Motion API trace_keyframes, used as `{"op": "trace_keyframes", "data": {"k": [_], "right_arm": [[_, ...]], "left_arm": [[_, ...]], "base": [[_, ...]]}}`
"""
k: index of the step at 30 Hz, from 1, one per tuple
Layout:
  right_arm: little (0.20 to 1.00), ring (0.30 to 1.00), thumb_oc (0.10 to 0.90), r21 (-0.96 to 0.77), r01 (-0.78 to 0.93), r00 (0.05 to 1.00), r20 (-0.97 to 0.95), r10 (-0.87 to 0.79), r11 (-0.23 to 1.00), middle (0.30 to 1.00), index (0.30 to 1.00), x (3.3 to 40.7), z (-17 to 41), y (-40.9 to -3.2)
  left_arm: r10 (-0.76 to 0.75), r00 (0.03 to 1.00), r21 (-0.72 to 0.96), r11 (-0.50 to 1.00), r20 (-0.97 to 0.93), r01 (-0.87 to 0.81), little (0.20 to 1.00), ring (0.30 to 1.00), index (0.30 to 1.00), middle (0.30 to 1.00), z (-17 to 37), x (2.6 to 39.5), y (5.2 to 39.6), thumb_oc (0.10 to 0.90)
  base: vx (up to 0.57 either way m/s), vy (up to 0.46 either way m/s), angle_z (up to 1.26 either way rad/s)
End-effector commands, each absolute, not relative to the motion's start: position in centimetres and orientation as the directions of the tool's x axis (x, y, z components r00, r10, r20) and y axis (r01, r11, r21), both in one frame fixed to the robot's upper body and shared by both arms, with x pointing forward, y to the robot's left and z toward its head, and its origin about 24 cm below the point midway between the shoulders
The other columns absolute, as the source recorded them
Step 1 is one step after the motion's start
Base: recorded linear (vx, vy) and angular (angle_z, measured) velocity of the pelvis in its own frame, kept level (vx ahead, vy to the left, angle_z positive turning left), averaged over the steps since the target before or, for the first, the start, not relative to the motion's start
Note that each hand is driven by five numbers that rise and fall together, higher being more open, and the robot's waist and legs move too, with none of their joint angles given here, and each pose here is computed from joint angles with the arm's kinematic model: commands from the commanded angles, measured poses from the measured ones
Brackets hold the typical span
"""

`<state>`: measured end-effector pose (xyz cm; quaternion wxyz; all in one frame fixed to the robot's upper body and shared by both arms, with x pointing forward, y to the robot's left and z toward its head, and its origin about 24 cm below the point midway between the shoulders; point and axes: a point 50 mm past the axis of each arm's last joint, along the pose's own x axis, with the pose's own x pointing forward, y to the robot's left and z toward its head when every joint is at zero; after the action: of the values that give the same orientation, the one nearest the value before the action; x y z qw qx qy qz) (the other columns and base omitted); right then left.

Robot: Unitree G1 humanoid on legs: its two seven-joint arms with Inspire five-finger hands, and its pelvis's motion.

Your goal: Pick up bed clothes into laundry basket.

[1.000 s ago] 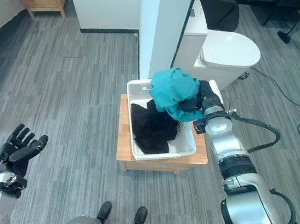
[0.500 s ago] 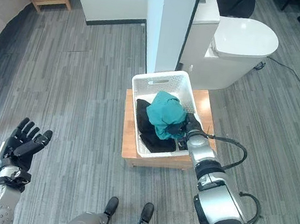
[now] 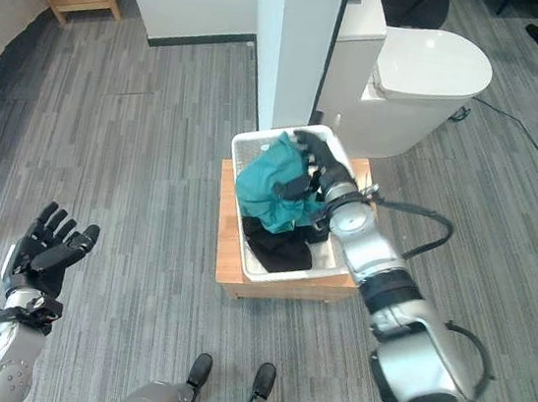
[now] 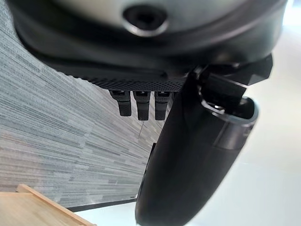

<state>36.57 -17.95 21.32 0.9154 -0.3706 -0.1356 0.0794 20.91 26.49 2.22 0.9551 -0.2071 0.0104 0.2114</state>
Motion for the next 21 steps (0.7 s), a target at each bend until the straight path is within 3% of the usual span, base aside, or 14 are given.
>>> {"op": "trace_keyframes", "data": {"k": [1,10,15,16,17,18,21], "right_arm": [[0.9,0.9,0.8,-0.653,0.103,0.831,0.471,0.296,0.75,0.9,0.9,35.9,28.1,-16.4],[0.9,0.9,0.8,-0.655,0.152,0.759,0.557,0.337,0.74,0.9,0.9,32.1,28.9,-17.7],[0.9,0.9,0.8,-0.456,-0.061,0.712,0.604,0.359,0.888,0.9,0.9,30.3,26.0,-16.4],[0.9,0.9,0.8,-0.321,-0.167,0.74,0.584,0.334,0.932,0.9,0.9,29.9,23.5,-16.4],[0.9,0.9,0.8,-0.319,-0.168,0.741,0.583,0.333,0.933,0.9,0.9,29.8,23.5,-16.5],[0.9,0.9,0.8,-0.159,-0.202,0.805,0.535,0.256,0.967,0.9,0.9,29.2,20.0,-17.8],[0.9,0.9,0.8,-0.094,-0.163,0.849,0.494,0.188,0.982,0.9,0.9,27.9,17.6,-19.3]], "left_arm": [[0.46,0.884,-0.303,0.857,0.087,-0.417,0.9,0.9,0.9,0.9,5.9,20.6,29.2,0.8],[0.463,0.886,-0.29,0.852,0.029,-0.436,0.9,0.9,0.9,0.9,4.8,20.4,29.0,0.8],[0.458,0.888,-0.341,0.839,0.022,-0.424,0.9,0.9,0.9,0.9,4.6,20.5,28.2,0.8],[0.453,0.891,-0.374,0.832,0.028,-0.411,0.9,0.9,0.9,0.9,4.7,20.6,28.0,0.8],[0.452,0.892,-0.372,0.833,0.027,-0.41,0.9,0.9,0.9,0.9,4.6,20.5,28.0,0.8],[0.407,0.913,-0.368,0.856,0.044,-0.364,0.9,0.9,0.9,0.9,5.0,21.6,27.4,0.8],[0.351,0.933,-0.354,0.884,0.075,-0.304,0.9,0.9,0.9,0.9,5.6,22.7,26.6,0.8]], "base": [[-0.01,0.015,-0.18],[-0.02,0.017,-0.07],[-0.06,0.014,-0.11],[-0.1,0.005,-0.05],[-0.17,-0.037,-0.05],[-0.07,-0.051,-0.05],[-0.08,-0.129,1.4]]}}
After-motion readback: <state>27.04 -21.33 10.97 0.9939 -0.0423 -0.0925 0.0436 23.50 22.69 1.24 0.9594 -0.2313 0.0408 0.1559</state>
